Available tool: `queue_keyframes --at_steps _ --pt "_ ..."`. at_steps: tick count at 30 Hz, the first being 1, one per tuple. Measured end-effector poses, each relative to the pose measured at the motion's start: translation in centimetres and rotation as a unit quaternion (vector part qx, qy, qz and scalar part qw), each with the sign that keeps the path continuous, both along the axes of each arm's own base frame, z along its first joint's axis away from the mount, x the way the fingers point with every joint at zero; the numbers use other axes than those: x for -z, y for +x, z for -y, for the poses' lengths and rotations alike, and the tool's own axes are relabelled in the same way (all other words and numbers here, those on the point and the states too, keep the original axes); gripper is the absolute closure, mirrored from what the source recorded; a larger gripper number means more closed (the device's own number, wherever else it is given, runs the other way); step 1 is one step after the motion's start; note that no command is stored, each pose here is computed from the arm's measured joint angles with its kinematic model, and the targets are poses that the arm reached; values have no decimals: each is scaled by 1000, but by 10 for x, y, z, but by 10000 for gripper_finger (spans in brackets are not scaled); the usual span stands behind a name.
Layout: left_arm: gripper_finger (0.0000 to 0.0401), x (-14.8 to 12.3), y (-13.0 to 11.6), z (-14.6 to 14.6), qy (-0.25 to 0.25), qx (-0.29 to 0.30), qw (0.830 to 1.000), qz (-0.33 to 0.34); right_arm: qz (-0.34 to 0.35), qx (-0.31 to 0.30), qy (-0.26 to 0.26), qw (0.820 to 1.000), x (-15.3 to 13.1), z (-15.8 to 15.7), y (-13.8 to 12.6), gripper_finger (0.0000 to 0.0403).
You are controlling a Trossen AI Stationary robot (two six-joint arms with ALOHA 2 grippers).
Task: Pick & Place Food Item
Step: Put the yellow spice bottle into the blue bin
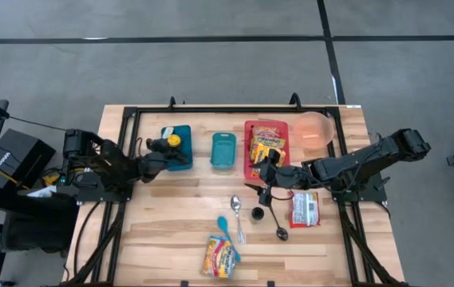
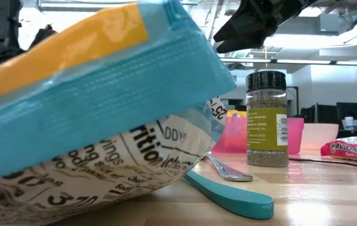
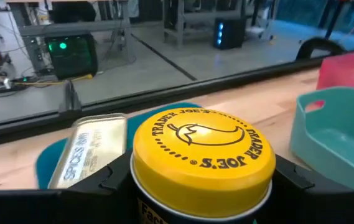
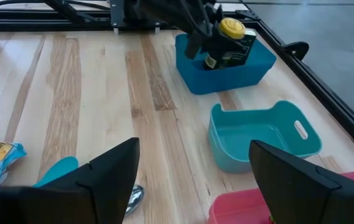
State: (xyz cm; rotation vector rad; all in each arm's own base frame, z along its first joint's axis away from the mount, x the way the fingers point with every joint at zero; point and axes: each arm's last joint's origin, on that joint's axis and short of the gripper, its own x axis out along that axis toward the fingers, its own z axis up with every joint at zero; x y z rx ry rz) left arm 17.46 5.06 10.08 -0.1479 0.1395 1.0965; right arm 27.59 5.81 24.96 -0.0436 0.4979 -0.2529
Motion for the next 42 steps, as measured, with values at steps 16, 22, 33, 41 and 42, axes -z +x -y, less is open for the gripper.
queue_keyframes --at_steps 16,22,33,41,42 --pt "187 -1 -6 9 15 51 999 -11 8 0 2 1000 -1 0 1 106" --pt "187 4 -14 10 1 45 999 -6 9 0 2 1000 -2 0 1 106" --pt "184 3 -15 9 2 40 999 -6 10 0 3 1000 -2 0 1 106" --pt "188 4 -15 9 0 39 999 -7 11 0 3 1000 -2 0 1 106" --pt "188 4 -15 9 0 40 999 -7 11 0 3 1000 -2 0 1 106"
